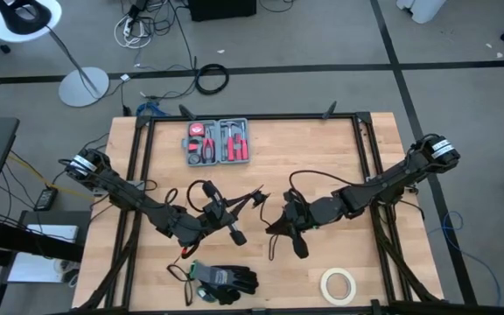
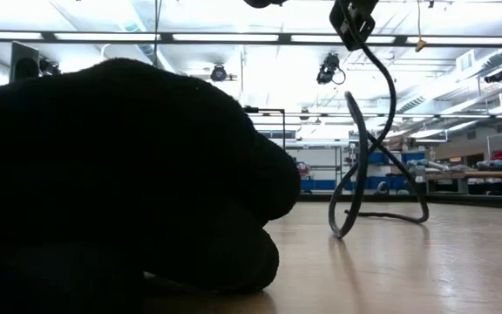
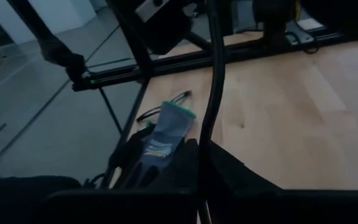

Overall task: Coil cords
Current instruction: Uncoil the black wire cable from the black spool

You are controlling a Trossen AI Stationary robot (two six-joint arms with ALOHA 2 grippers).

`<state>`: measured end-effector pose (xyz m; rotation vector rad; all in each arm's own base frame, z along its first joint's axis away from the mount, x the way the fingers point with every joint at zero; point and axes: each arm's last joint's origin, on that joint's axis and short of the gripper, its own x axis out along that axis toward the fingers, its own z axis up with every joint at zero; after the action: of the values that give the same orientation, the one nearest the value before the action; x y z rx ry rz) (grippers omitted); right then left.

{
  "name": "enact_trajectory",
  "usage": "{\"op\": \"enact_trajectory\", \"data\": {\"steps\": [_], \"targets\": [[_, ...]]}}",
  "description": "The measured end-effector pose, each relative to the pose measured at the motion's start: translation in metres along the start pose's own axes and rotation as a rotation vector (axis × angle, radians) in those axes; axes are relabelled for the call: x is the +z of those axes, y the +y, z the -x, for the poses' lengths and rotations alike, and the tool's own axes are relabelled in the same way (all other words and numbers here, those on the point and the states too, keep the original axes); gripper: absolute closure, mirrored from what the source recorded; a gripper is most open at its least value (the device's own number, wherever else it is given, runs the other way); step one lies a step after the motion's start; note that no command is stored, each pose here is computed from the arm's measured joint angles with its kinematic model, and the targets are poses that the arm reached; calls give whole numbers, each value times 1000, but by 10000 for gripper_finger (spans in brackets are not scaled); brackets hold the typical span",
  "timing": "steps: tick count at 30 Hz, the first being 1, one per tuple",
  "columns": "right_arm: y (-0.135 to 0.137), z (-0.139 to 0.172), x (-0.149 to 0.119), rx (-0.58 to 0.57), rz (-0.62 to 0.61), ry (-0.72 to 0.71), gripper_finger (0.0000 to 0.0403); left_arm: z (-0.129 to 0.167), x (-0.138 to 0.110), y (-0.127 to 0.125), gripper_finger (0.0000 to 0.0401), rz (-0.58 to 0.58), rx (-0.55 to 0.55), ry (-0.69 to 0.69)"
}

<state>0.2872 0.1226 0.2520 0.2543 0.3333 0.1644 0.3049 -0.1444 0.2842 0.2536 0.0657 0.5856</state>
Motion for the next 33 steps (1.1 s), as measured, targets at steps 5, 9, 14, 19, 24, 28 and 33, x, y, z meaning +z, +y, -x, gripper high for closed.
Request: {"op": "enact_trajectory", "data": {"steps": [5,9,14,19,24,28,33], "targets": [[-1,4,0,-26,15,21,397,0,0,0,401,0,-1,0],[-7,20,4,-147,9,45,397,4,1,-2,401,-16,3,0],[-22,51,-2,-459,-43,134,397,9,3,-3,401,-15,9,-4],[-31,56,-18,-496,-126,309,392,10,6,-2,401,18,20,-18],[-21,28,-27,-202,-170,407,363,8,7,-1,401,12,29,-22],[-5,13,-22,105,-151,369,340,7,9,0,401,-22,36,-32],[7,34,-4,236,-166,301,334,8,10,1,401,-52,39,-40]]}}
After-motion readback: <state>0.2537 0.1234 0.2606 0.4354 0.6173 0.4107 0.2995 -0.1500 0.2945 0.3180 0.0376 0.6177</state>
